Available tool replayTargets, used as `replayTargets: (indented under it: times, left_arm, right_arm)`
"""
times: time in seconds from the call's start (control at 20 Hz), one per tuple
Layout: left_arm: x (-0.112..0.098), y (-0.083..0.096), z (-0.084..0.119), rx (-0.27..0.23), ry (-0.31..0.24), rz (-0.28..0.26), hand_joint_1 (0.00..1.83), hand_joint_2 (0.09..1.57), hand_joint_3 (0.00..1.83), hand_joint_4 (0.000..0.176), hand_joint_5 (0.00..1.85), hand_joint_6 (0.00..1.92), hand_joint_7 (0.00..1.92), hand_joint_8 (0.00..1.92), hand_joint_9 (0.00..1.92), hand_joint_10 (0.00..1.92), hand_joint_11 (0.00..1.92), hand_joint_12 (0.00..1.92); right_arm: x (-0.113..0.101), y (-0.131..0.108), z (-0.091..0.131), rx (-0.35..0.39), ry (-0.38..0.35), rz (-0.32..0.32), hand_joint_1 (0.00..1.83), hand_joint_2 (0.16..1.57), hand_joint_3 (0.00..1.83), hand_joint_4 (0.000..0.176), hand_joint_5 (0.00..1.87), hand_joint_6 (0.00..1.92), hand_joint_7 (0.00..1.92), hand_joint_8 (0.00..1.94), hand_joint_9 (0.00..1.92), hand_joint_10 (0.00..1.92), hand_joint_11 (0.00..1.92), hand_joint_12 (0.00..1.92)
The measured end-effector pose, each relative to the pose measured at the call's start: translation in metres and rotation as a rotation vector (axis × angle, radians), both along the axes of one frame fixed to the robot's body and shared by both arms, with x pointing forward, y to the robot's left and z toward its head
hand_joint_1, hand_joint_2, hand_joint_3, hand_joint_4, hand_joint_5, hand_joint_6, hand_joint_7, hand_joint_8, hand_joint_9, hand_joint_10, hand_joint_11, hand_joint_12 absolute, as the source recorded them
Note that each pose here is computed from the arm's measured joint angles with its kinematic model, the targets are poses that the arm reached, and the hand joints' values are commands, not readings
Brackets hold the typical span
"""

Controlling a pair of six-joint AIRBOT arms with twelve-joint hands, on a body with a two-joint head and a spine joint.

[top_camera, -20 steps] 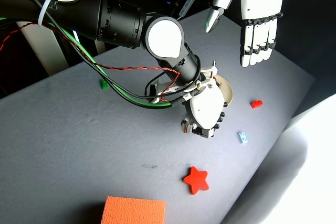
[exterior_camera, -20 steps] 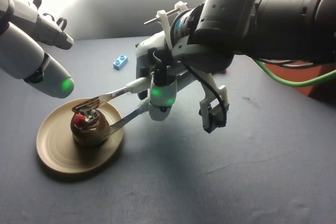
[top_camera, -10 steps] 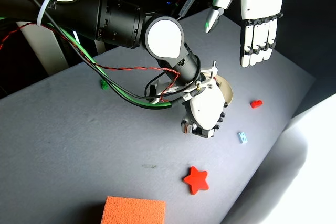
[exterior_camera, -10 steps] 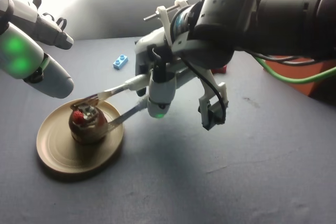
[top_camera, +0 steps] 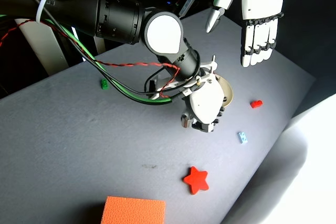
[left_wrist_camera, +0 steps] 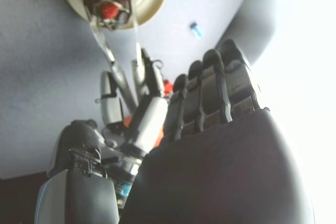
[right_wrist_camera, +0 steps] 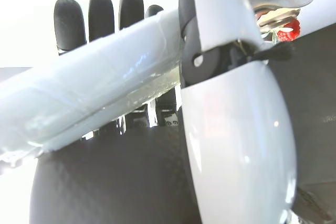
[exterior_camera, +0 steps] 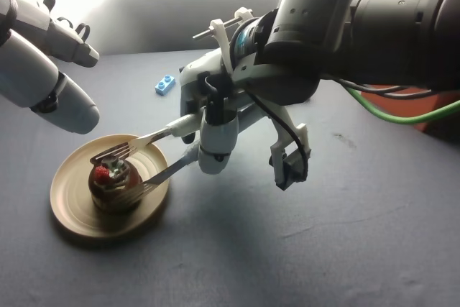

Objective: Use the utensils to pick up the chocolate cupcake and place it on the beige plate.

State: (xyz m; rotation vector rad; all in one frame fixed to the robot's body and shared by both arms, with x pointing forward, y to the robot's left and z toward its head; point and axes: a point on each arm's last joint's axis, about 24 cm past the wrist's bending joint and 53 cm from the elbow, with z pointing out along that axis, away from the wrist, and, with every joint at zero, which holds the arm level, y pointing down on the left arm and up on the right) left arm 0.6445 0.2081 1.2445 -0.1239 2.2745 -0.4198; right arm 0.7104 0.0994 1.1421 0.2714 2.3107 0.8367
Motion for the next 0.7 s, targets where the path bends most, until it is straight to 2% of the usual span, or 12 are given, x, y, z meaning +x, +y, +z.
replayTargets:
  times: [0.15,0.4,0.7]
  left_arm:
    - [0.0000,0.0001,0.0000,0.001,0.000,0.000,0.20,1.11,0.00,0.000,0.04,0.00,0.08,0.00,0.08,0.00,0.00,0.16]
    - [0.0000,0.0001,0.0000,0.000,0.000,0.000,0.21,1.11,0.00,0.000,0.03,0.00,0.07,0.00,0.08,0.00,0.00,0.12]
    - [0.0000,0.0000,0.0000,0.000,0.000,0.000,0.20,1.11,0.00,0.000,0.04,0.00,0.06,0.00,0.07,0.00,0.00,0.13]
  right_arm:
    - [0.0017,-0.0021,0.0009,0.000,-0.005,-0.002,1.15,1.05,0.00,0.000,0.82,0.06,0.72,0.58,0.61,0.88,0.48,1.24]
    - [0.0015,-0.0017,0.0010,0.002,-0.005,-0.001,1.16,1.05,0.00,0.000,0.82,0.03,0.74,0.53,0.62,0.84,0.47,1.22]
    - [0.0018,-0.0007,0.0024,0.008,-0.010,0.002,1.13,1.04,0.00,0.000,0.81,0.01,0.68,0.54,0.55,0.91,0.41,1.32]
